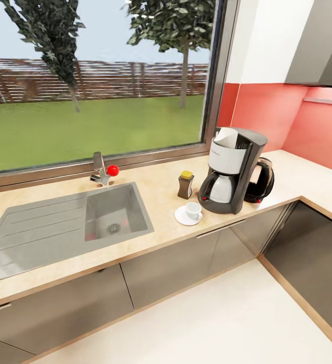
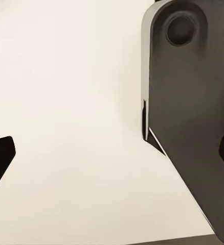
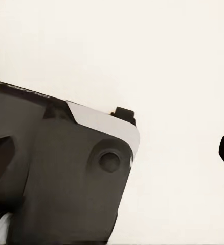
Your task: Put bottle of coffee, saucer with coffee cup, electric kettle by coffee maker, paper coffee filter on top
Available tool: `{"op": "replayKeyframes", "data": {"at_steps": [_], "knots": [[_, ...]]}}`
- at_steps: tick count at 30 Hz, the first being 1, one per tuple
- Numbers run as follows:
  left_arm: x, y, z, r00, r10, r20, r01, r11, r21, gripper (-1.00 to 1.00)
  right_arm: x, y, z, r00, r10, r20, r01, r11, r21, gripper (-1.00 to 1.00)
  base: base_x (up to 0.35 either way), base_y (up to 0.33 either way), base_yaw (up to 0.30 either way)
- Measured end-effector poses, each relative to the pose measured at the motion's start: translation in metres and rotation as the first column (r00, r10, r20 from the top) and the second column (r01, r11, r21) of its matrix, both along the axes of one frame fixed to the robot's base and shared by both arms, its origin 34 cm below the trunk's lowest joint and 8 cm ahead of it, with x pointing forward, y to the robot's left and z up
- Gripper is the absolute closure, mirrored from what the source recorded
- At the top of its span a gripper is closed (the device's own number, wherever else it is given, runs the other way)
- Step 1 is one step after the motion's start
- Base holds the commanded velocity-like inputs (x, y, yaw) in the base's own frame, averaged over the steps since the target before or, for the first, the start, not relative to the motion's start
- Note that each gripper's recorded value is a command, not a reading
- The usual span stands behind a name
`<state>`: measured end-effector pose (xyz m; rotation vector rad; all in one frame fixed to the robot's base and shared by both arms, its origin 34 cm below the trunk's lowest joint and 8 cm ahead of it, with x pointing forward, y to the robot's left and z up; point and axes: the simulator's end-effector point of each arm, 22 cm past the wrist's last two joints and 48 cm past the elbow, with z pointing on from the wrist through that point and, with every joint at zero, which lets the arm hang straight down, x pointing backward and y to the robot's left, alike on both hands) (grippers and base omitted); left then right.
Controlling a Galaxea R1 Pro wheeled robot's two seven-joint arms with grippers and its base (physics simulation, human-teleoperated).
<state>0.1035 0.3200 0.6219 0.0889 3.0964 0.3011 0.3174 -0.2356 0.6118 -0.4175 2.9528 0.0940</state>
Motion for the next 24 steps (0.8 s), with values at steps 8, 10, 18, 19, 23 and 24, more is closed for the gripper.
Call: {"op": "replayKeyframes", "data": {"at_steps": [8, 10, 18, 19, 23, 24], "knots": [[-0.002, 0.001, 0.0, 1.0, -0.001, -0.002, 0.001, 1.0, 0.002, -1.0, -0.067, -0.002, -0.005, 0.976, -0.11, -0.186, 0.11, 0.994, -0.008, -1.0, 0.0, 0.0, 0.0], [-0.002, 0.002, 0.0, 1.0, -0.002, -0.004, 0.002, 1.0, 0.003, -1.0, -0.088, 0.0, -0.005, 0.958, -0.123, -0.26, 0.123, 0.992, -0.017, -1.0, 0.0, 0.0, 0.0], [-0.019, 0.004, 0.002, 0.999, -0.005, -0.052, 0.006, 1.0, 0.012, -1.0, -0.161, 0.037, 0.001, 0.909, -0.114, -0.402, 0.127, 0.992, 0.005, -1.0, 0.0, 0.0, 0.0], [-0.022, 0.005, 0.002, 0.998, -0.005, -0.062, 0.006, 1.0, 0.014, -1.0, -0.162, 0.039, 0.001, 0.908, -0.113, -0.403, 0.127, 0.992, 0.008, -1.0, 0.0, 0.0, 0.0], [-0.036, 0.007, 0.004, 0.992, -0.003, -0.129, 0.006, 1.0, 0.023, -1.0, -0.163, 0.043, 0.002, 0.908, -0.111, -0.403, 0.126, 0.992, 0.011, -1.0, 0.0, 0.0, 0.0], [-0.036, 0.007, 0.004, 0.991, -0.003, -0.132, 0.006, 1.0, 0.024, -1.0, -0.163, 0.043, 0.002, 0.908, -0.111, -0.403, 0.126, 0.992, 0.01, -1.0, 0.0, 0.0, 0.0]]}}
